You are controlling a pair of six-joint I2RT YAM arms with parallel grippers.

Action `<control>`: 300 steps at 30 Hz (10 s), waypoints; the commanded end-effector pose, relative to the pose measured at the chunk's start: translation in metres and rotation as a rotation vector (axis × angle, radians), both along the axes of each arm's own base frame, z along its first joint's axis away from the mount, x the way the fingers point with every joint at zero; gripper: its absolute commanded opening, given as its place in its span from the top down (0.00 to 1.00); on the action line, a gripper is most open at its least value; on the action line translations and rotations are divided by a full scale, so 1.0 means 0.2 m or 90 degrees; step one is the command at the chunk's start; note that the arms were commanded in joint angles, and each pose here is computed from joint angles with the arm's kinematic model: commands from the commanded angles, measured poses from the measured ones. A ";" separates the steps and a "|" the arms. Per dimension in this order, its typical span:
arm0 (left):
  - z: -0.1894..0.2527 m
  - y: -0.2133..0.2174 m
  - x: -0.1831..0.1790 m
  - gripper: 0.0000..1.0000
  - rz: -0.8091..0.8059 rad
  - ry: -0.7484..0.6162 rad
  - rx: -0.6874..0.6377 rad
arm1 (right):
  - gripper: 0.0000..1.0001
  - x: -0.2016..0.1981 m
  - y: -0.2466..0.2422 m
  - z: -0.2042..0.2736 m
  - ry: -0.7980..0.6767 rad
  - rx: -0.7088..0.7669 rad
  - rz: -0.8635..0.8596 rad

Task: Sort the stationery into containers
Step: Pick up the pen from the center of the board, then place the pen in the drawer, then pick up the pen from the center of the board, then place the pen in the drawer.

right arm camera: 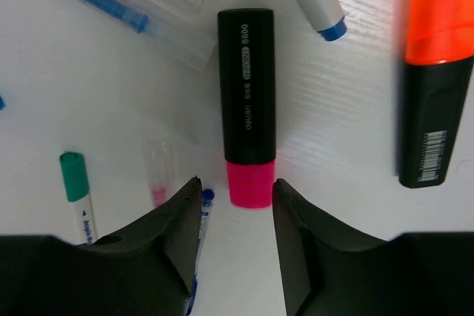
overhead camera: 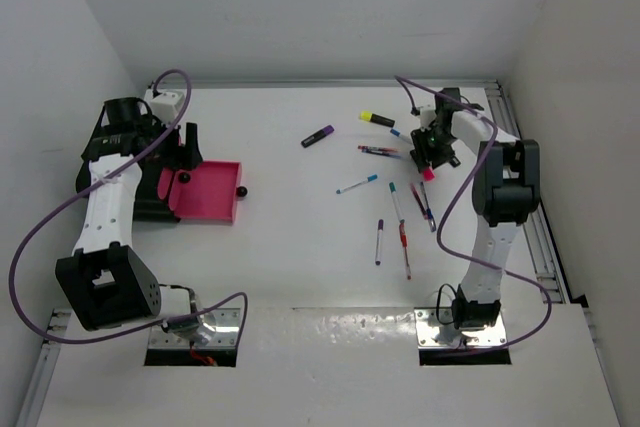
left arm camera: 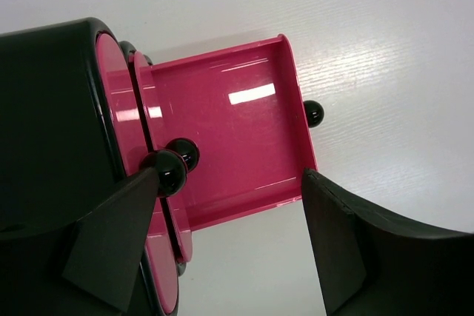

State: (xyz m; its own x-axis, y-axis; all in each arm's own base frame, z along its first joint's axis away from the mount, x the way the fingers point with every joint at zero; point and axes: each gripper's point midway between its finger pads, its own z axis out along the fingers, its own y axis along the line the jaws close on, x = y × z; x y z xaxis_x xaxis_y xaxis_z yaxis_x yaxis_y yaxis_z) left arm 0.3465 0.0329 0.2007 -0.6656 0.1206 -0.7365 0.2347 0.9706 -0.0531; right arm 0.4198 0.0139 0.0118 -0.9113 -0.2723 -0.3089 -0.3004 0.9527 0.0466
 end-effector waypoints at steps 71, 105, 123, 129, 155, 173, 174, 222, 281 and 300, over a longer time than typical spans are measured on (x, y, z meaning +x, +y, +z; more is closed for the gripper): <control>0.23 0.31 -0.06 0.15 0.099 -0.094 -0.243 | 1.00 -0.24 2.84 0.67 -0.549 0.443 0.631; 0.16 0.39 -0.09 0.15 0.109 -0.062 -0.231 | 0.90 -0.50 2.91 0.26 -0.423 0.447 0.731; 0.21 0.40 -0.08 0.15 0.101 -0.071 -0.224 | 0.51 -0.19 2.78 1.29 -0.588 0.594 0.527; 0.23 0.33 -0.07 0.15 0.061 -0.080 -0.209 | 0.54 0.23 2.14 1.32 -0.580 0.442 0.429; 0.36 -0.14 0.04 0.01 -0.107 -0.096 -0.077 | 0.41 0.55 -0.28 0.15 -0.177 -0.048 0.133; 0.28 -0.22 0.04 0.02 -0.113 -0.076 -0.083 | 0.60 0.40 -0.36 -0.06 -0.084 -0.015 0.122; 0.27 -0.23 0.04 0.03 -0.113 -0.077 -0.084 | 0.67 0.39 -0.36 -0.06 -0.078 -0.010 0.117; 0.63 -1.27 -0.08 0.30 -0.227 -0.142 -0.528 | 1.00 -0.39 1.57 1.34 -0.327 0.607 0.146; -0.29 -0.33 0.20 1.00 -0.440 -0.015 0.261 | 0.35 -0.38 1.11 1.02 -0.305 0.431 0.150; -0.38 -0.29 0.37 1.00 -0.364 -0.131 0.085 | 0.34 -0.35 1.10 0.98 -0.283 0.430 0.137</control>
State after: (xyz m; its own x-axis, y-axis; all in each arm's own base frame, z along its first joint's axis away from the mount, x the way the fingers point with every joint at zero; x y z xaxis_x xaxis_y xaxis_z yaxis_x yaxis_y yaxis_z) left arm 0.4096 -0.0109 0.1091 -0.3925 0.5709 -0.7212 0.6994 0.6944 0.1690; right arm 0.3443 0.2297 0.1933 -0.6520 -0.0590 -0.7559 -0.5667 0.7002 0.4342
